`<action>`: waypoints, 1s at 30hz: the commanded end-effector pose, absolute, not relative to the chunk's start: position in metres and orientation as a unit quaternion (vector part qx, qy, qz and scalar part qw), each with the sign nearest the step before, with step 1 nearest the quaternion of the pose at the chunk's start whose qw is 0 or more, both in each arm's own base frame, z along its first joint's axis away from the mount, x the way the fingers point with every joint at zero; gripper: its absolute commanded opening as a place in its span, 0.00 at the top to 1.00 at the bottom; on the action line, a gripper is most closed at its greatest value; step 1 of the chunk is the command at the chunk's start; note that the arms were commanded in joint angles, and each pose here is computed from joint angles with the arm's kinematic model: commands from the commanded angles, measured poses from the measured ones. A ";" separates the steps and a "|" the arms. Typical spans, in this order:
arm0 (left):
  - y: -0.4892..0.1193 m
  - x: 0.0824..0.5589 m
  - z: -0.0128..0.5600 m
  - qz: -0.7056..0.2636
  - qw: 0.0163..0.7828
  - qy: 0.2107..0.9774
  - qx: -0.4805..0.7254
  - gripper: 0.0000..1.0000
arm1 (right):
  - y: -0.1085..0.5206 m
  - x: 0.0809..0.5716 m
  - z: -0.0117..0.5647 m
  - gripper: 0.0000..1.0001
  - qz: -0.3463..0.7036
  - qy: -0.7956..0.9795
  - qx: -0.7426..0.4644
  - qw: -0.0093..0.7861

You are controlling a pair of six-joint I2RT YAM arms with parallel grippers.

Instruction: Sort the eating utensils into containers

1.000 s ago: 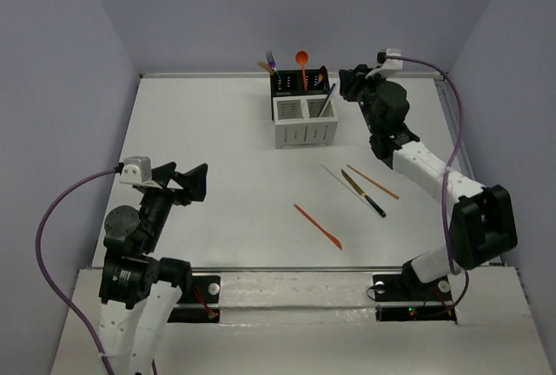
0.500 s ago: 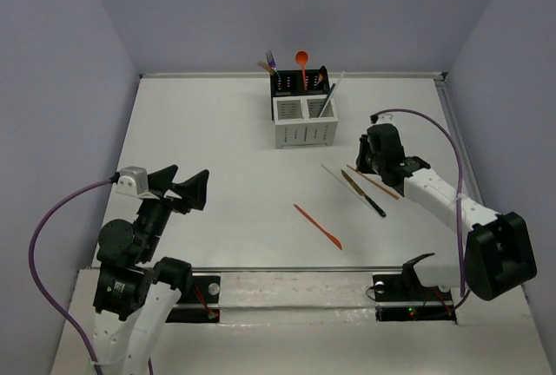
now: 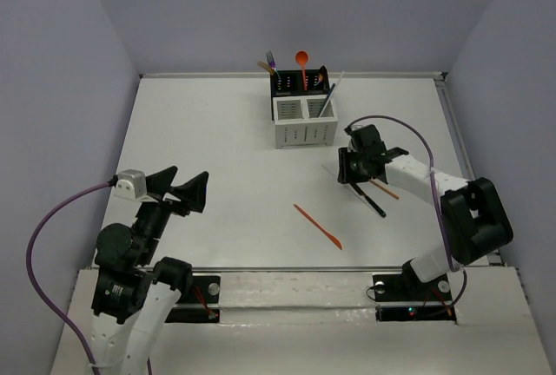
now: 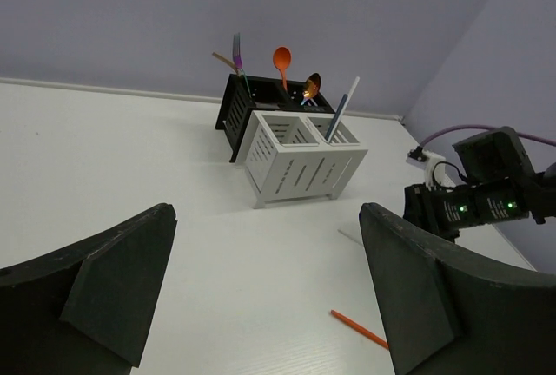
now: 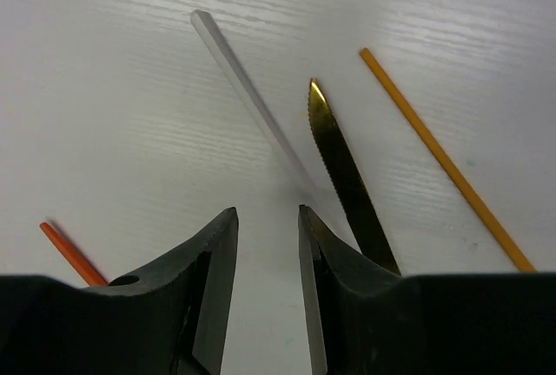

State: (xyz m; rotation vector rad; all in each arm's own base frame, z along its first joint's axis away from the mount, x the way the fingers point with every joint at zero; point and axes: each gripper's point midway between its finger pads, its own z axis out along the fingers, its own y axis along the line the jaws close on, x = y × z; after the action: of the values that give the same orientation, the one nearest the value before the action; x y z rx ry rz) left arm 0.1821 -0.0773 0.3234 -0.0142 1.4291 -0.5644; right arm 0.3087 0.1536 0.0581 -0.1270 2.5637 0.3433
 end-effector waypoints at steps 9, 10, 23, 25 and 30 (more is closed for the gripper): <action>-0.074 0.177 0.343 -0.259 0.739 0.622 -0.008 0.01 | 0.176 0.362 0.056 0.60 0.080 0.947 -0.135 0.281; -0.075 0.178 0.342 -0.258 0.738 0.623 -0.008 0.01 | 0.176 0.362 0.054 0.60 0.080 0.948 -0.139 0.275; -0.074 0.177 0.343 -0.258 0.739 0.622 -0.009 0.01 | 0.212 0.358 0.014 0.67 0.054 0.956 -0.191 0.217; -0.074 0.178 0.343 -0.257 0.739 0.622 -0.010 0.01 | 0.221 0.352 0.005 0.78 0.057 0.956 -0.198 0.207; -0.074 0.179 0.342 -0.257 0.738 0.624 -0.009 0.01 | 0.230 0.349 0.004 0.93 0.075 0.956 -0.195 0.205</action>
State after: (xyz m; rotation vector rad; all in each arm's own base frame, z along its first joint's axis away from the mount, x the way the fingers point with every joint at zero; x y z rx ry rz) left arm 0.1831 -0.0752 0.3223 -0.0252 1.4328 -0.5546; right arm 0.3644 0.2180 0.0228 -0.5190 2.6059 0.1564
